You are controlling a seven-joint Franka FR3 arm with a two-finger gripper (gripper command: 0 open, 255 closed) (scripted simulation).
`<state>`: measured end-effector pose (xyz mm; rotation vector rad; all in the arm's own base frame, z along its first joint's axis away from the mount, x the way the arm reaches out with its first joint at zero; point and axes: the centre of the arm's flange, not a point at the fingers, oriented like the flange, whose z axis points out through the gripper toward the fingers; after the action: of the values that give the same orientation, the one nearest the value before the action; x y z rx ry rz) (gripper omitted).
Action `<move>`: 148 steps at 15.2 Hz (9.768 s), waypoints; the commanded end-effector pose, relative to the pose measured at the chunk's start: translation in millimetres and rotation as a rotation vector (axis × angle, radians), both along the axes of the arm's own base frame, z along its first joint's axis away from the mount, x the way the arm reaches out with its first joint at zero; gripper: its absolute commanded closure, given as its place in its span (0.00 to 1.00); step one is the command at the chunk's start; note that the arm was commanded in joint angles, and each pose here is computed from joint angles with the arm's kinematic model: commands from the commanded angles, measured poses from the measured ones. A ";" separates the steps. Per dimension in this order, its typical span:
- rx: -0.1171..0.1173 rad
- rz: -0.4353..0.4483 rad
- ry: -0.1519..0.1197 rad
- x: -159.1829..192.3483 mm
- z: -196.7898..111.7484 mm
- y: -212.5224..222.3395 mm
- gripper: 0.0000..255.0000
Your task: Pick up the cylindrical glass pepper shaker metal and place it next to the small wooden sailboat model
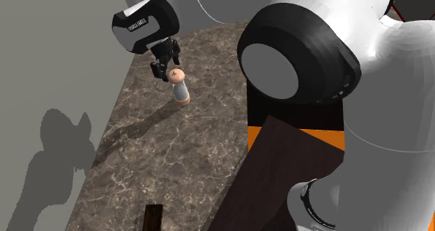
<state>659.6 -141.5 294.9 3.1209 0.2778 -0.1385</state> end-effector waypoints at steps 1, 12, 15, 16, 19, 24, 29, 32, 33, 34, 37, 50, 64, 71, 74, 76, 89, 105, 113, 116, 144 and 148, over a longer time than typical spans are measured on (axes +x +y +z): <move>0.000 0.000 0.000 -0.4 -11.0 0.0 0.00; 0.000 0.000 0.000 -1.1 -19.3 -0.1 1.00; 0.000 0.000 0.000 -1.2 -19.3 -0.2 1.00; 0.000 0.000 0.000 -1.1 -19.2 -0.2 1.00; 0.000 0.000 0.000 -1.1 -19.2 -0.1 1.00; 0.000 0.000 0.000 -1.2 -3.5 -0.1 1.00; 0.000 0.000 0.000 -1.2 22.9 -0.1 1.00; 0.000 0.000 0.000 -1.1 38.8 -0.1 1.00; 0.000 0.000 0.000 -1.1 44.0 -0.1 1.00; 0.000 0.000 0.000 -1.1 49.3 -0.1 1.00; 0.000 0.000 0.000 -1.1 65.2 -0.1 1.00; 0.000 0.000 0.000 -1.1 133.8 -0.1 1.00; 0.000 0.000 0.000 -1.1 207.7 -0.1 1.00; 0.000 0.000 0.000 -1.1 244.7 -0.1 1.00; 0.000 0.000 0.000 -3.1 250.8 12.9 1.00; 0.000 0.000 0.000 -7.1 250.8 39.0 1.00; 0.000 0.000 0.000 -33.2 251.0 208.7 1.00; 0.000 0.000 0.000 -65.2 251.4 417.4 1.00; 0.000 0.000 0.000 -81.2 251.5 521.8 1.00; 0.000 0.000 0.000 -84.2 241.0 541.2 1.00; 0.000 0.000 0.000 -84.2 93.1 541.2 1.00; 0.000 0.000 0.000 -84.2 72.0 541.2 1.00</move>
<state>575.1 399.7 372.3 3.1204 0.2776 -0.1386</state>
